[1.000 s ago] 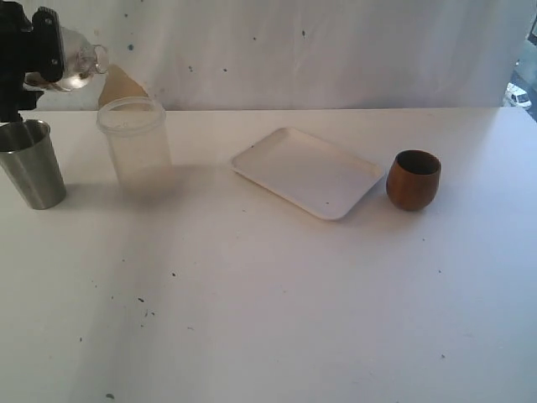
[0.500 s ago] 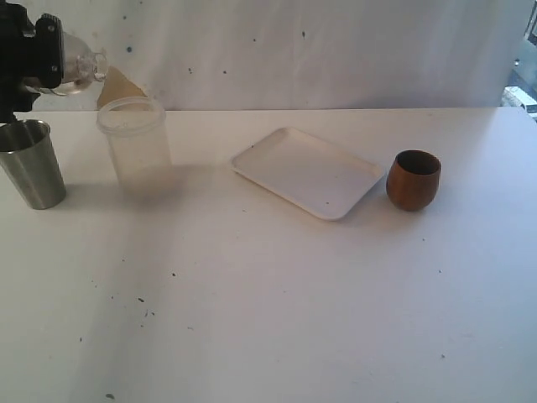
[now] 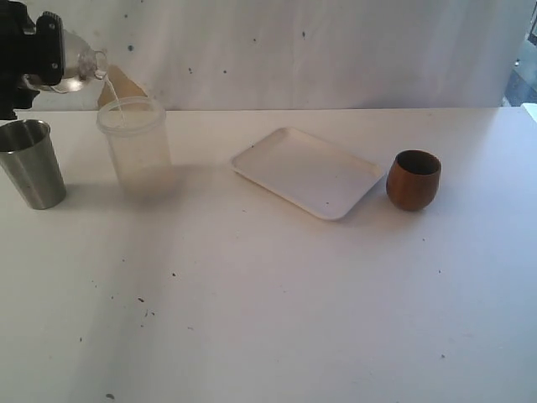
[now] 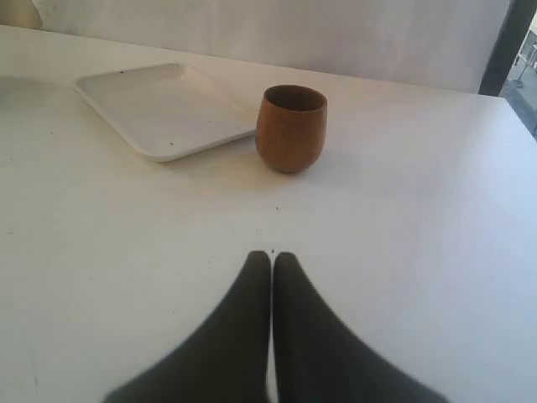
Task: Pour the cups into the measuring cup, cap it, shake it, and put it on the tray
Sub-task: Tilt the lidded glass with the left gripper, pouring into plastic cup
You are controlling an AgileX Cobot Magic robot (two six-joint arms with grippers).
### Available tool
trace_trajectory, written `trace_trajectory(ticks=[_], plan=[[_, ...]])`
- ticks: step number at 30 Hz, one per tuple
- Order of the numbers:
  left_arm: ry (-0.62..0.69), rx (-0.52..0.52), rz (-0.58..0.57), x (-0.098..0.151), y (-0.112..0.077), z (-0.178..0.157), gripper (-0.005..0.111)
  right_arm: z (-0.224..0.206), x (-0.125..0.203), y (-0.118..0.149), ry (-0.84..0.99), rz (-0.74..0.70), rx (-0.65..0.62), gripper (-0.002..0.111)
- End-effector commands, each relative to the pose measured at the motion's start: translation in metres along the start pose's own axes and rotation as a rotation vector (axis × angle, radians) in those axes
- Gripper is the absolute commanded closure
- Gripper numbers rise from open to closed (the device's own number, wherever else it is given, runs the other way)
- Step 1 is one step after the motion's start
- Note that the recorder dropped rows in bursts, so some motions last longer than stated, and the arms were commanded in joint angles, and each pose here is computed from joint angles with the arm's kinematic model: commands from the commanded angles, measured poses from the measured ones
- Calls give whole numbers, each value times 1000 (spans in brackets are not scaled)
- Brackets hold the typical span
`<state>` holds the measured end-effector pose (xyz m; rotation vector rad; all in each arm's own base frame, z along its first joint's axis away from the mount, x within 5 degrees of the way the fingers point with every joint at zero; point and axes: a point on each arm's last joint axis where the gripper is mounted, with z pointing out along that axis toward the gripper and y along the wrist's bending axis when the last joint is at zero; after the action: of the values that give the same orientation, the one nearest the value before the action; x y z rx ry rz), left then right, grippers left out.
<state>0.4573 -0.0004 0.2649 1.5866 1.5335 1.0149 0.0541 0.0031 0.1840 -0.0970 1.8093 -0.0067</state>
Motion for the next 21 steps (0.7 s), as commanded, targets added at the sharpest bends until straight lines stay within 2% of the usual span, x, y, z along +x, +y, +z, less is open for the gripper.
trace_trajectory(ticks=[1,9,17,21], plan=[[-4,-55,-29,-1,16,0,107,0,-1,0,-15,-6,1,107],[-3,-62,13,-2,17,0,107,0,-1,0,-15,-6,1,107],[-23,-39,26,-19,18,5,107,0,-1,0,-15,-1,1,107],[-26,-32,85,-27,17,10,107,0,-1,0,-15,-1,1,107]])
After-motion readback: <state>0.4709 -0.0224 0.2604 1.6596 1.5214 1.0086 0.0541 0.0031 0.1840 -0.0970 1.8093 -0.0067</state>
